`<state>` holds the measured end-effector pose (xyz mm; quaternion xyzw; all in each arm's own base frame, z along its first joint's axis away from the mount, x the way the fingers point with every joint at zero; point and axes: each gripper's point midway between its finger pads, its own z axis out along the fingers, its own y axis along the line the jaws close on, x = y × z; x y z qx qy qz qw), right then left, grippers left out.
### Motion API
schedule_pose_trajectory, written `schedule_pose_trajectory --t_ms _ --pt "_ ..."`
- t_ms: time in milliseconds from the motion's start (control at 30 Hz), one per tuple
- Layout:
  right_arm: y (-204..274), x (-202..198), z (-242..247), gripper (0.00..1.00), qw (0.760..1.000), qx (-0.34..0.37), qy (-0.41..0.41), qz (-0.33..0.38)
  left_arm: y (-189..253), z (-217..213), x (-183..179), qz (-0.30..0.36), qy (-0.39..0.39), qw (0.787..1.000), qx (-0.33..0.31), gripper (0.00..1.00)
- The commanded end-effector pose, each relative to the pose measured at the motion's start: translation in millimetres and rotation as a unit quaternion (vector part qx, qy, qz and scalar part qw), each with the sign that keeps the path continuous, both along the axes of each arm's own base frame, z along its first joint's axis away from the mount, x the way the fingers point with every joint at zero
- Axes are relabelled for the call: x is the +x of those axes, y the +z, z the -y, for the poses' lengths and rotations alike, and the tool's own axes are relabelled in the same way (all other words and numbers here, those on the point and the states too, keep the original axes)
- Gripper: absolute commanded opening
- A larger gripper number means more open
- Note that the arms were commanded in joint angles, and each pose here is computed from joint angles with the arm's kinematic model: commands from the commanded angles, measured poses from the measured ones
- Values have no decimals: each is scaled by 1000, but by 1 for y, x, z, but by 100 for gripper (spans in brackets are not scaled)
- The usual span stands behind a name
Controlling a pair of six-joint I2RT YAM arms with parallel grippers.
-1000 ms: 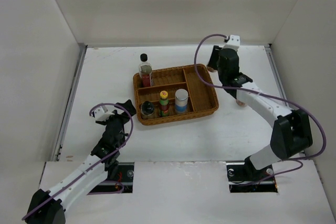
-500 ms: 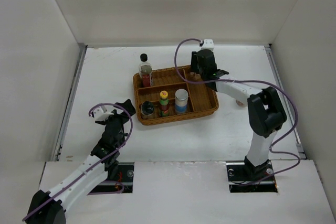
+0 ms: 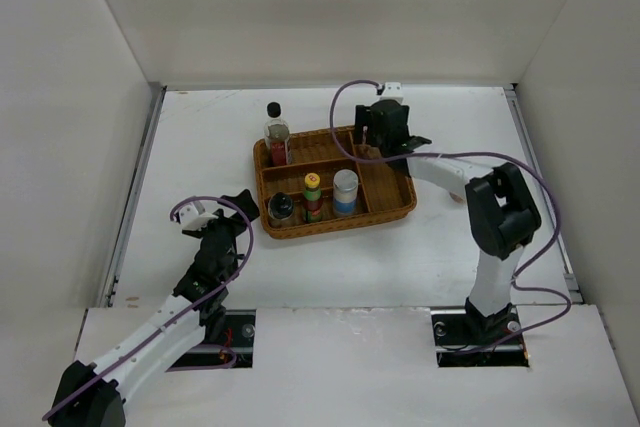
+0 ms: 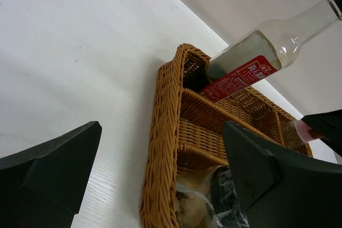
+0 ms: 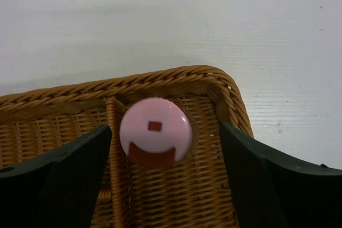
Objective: Organize the condiment bottles
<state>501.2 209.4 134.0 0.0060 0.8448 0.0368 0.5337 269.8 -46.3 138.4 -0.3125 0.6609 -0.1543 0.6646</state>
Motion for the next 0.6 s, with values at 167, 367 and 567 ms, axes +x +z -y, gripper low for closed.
schedule_pose_trajectory --t_ms 167,367,567 --pt "96 -58 96 93 987 64 -112 97 6 2 1 18 -4 1000 -16 100" --pt "56 -131 227 100 950 18 -301 81 6 5 0 18 -11 1000 -16 100" --pt "13 -146 254 100 942 12 -333 22 5 6 0 17 -14 1000 -16 100"
